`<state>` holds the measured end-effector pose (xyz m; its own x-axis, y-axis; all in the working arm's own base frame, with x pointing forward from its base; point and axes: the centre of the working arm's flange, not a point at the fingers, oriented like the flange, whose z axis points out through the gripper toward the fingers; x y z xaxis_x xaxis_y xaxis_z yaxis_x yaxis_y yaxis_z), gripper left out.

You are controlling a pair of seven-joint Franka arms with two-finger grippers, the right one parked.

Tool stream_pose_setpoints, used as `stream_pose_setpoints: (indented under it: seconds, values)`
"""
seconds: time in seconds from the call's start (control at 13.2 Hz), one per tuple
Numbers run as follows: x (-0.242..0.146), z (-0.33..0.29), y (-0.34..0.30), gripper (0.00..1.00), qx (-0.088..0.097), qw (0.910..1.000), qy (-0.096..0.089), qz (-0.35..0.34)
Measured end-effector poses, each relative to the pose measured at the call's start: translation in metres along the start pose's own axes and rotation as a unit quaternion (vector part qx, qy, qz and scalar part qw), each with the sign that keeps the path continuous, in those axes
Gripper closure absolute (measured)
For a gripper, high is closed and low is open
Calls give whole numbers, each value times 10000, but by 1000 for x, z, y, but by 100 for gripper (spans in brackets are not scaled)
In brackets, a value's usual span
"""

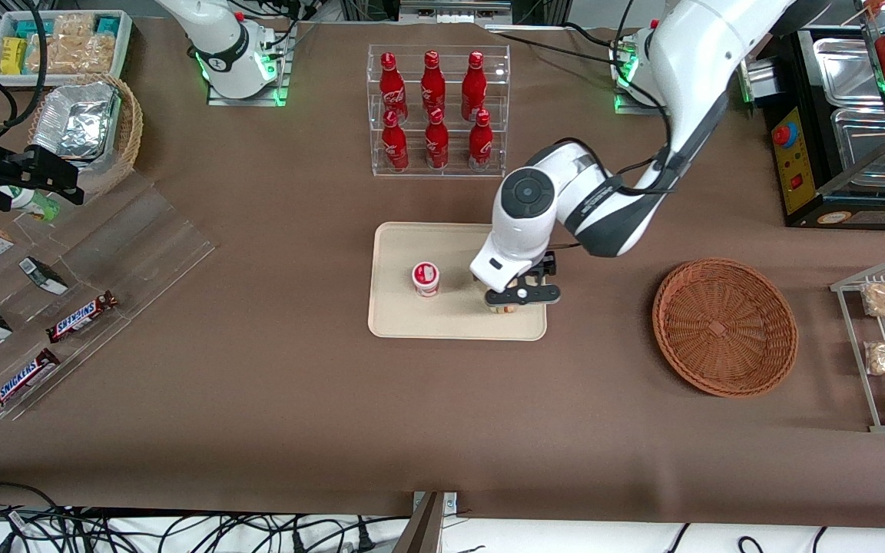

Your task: Place sandwich from basket to tray

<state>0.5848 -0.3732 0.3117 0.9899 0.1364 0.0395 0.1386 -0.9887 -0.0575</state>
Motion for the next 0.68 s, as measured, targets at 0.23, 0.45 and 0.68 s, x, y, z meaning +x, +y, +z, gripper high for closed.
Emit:
stream_pose_setpoints:
  seconds: [0.23,0.45,0.68]
  values:
    - [41,-59,-50,0,237,9981,158,-540]
    - [71,-104,-89,0,356,9944,219,-971]
    - [83,-119,-104,0,366,9924,205,-1155]
